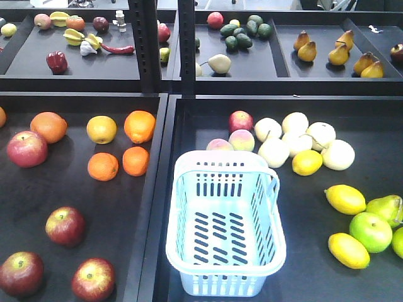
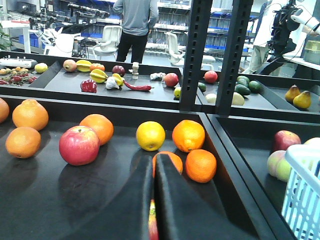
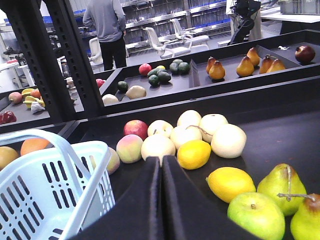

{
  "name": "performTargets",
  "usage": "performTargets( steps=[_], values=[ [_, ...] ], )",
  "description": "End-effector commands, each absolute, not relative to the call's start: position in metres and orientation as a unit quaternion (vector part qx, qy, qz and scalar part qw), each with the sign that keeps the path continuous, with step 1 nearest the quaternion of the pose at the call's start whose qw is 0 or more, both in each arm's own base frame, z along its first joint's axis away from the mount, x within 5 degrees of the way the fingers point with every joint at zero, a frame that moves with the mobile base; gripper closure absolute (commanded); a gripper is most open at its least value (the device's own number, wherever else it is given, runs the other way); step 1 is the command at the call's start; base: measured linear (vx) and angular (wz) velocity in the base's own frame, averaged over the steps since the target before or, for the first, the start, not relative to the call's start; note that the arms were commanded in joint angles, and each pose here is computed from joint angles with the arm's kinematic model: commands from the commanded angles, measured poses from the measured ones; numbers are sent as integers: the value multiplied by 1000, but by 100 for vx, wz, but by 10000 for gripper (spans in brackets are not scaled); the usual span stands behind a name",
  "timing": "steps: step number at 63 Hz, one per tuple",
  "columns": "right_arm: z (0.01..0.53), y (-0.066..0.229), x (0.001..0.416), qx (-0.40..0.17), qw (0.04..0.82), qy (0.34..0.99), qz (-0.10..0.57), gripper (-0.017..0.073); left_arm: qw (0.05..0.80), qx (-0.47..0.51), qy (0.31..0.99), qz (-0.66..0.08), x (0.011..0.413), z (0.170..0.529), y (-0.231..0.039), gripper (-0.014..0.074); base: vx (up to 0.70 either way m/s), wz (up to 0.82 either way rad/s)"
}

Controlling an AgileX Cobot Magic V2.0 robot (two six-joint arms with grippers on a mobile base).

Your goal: Pick three apples into basket with both arms

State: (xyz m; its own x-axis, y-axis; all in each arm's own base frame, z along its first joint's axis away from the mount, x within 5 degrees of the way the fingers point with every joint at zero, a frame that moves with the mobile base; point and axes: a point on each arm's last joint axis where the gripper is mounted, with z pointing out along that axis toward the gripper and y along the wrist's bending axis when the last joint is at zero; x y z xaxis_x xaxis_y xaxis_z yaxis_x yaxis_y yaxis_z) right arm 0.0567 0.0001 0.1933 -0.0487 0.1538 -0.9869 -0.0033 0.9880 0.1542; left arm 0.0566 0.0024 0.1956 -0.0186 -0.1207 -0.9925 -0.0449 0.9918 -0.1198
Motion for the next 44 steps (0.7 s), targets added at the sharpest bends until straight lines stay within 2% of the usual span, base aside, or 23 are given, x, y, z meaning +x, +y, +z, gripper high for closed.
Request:
performTargets(
  steps=[1, 44],
  values=[
    [196, 1, 56, 45, 712, 699, 56, 564, 737, -57, 673, -35, 54, 212, 2, 600, 3, 3],
    [196, 1, 56, 45, 712, 699, 56, 564, 737, -57, 673, -35, 54, 212, 2, 600, 1, 1]
  ],
)
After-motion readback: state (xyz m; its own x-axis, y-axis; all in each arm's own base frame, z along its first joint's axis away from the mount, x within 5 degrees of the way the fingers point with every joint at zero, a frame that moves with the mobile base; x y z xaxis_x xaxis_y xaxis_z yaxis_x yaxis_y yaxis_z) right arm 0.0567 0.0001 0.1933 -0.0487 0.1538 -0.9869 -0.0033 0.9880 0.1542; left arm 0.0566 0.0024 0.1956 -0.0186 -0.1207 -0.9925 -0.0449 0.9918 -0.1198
